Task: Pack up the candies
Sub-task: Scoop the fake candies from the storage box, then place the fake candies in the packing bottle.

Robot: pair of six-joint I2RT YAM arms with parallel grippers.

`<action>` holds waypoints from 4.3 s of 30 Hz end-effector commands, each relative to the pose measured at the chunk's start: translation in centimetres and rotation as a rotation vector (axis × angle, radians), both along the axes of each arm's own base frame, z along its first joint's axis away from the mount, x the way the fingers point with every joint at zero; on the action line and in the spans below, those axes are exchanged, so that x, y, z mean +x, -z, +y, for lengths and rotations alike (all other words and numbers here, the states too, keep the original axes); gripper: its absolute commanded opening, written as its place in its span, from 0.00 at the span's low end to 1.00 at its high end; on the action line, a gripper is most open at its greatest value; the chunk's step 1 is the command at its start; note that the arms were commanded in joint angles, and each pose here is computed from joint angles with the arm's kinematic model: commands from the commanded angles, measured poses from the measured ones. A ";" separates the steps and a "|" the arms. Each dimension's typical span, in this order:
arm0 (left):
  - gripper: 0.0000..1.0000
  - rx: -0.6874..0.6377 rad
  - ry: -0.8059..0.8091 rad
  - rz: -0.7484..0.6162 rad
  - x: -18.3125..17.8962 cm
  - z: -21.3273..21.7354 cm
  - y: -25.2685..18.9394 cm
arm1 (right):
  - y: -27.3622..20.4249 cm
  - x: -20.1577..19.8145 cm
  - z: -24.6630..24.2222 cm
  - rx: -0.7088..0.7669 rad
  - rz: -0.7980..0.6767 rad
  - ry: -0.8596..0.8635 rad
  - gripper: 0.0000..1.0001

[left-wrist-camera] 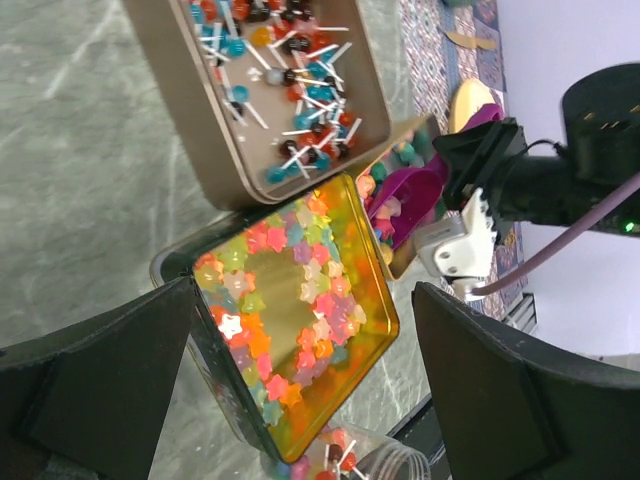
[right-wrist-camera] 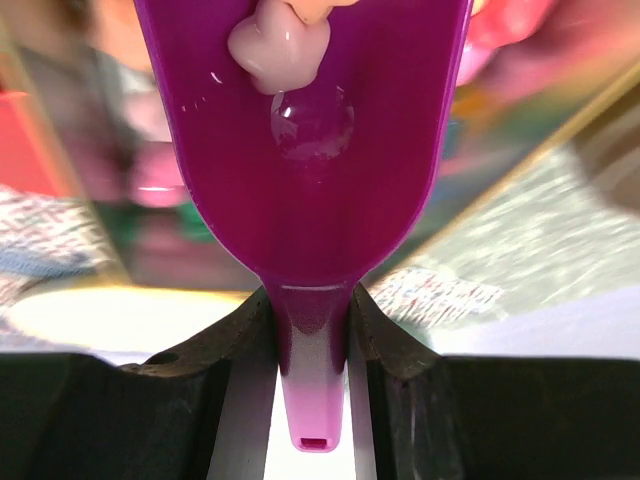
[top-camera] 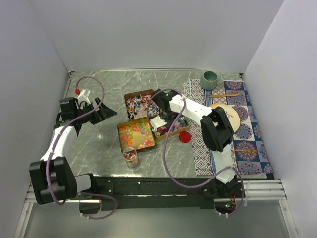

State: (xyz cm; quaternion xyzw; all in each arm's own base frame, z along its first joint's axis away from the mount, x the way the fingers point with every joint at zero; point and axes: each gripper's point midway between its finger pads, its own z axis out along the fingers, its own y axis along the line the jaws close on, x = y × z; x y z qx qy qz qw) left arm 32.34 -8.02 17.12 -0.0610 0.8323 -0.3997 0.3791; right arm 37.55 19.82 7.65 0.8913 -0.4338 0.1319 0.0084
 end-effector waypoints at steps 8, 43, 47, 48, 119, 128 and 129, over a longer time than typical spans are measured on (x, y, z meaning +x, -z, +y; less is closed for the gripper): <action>0.97 0.041 -0.067 -0.009 2.2 3.1 0.0 | 1.7 -1.0 1.8 0.208 0.263 -0.044 0.00; 0.97 0.147 -0.183 0.023 4.5 7.0 0.5 | -11.5 -2.4 4.9 0.873 0.161 0.404 0.00; 0.97 0.205 -0.283 0.031 4.0 8.5 0.2 | -12.7 -5.7 6.3 0.759 0.138 0.316 0.00; 0.97 0.235 -0.322 0.041 3.9 9.2 0.4 | -12.5 -6.7 6.3 0.728 0.147 0.298 0.00; 0.97 0.237 -0.590 -0.117 0.7 13.3 -4.8 | -13.3 -13.1 10.8 0.016 -0.310 -0.101 0.00; 0.97 0.226 -0.584 -0.114 0.9 13.1 -5.0 | -13.8 -13.3 10.8 -0.004 -0.326 -0.111 0.00; 0.97 0.226 -0.584 -0.113 0.9 13.1 -5.0 | -13.8 -13.3 10.7 -0.005 -0.329 -0.111 0.00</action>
